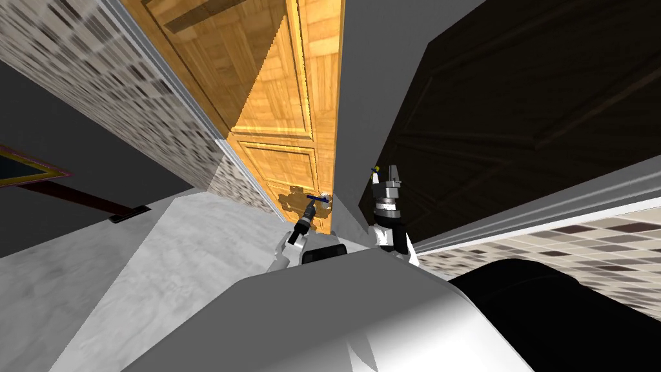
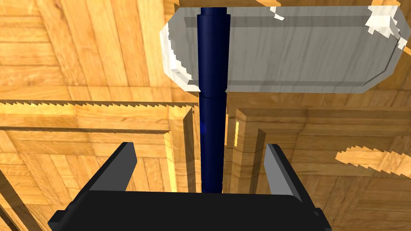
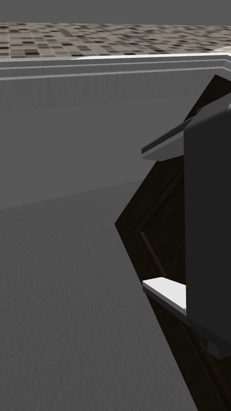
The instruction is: Push the door open
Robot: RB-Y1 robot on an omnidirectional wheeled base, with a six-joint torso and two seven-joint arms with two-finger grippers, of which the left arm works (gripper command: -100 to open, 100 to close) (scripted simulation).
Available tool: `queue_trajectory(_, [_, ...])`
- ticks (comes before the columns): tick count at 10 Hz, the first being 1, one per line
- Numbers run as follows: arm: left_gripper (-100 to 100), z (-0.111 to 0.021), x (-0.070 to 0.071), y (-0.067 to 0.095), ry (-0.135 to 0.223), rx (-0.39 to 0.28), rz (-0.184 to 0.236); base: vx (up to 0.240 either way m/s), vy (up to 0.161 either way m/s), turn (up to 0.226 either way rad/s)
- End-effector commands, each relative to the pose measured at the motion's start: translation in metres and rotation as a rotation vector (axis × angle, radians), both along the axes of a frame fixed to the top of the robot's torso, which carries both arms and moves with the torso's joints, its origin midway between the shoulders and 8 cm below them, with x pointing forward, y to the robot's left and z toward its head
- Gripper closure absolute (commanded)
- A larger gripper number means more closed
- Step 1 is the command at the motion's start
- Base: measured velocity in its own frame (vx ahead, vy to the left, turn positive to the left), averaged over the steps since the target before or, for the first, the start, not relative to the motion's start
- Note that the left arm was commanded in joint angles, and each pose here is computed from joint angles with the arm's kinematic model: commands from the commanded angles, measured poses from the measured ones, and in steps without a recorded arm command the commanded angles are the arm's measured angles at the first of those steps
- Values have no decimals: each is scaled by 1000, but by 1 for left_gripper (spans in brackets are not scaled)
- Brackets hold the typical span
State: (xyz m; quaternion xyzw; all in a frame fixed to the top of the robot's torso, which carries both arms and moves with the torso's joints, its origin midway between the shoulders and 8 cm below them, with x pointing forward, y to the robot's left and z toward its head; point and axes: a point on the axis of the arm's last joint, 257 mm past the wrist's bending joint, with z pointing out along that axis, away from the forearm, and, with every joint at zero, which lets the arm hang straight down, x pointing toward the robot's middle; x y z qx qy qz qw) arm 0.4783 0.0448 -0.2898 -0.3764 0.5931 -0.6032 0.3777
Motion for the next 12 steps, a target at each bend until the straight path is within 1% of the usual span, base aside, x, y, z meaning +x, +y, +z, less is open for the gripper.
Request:
queue_trajectory(1, [-100, -1, 2, 0, 1, -1, 5, 146, -102, -27])
queue_trajectory(3, [-100, -2, 5, 1, 2, -3, 11, 176, -93, -30])
queue_trajectory(4, [-100, -2, 4, 0, 2, -2, 9, 73, -42, 3])
queue_trajectory(5, [100, -2, 4, 0, 2, -2, 9, -10, 5, 2])
queue_trajectory(10, [100, -2, 4, 0, 2, -2, 9, -7, 5, -6])
queue_trajectory(11, [100, 0, 11, 8, -3, 3, 26, 87, -78, 41])
queue_trajectory(12, [100, 0, 12, 10, -3, 4, 32, 122, -122, 46])
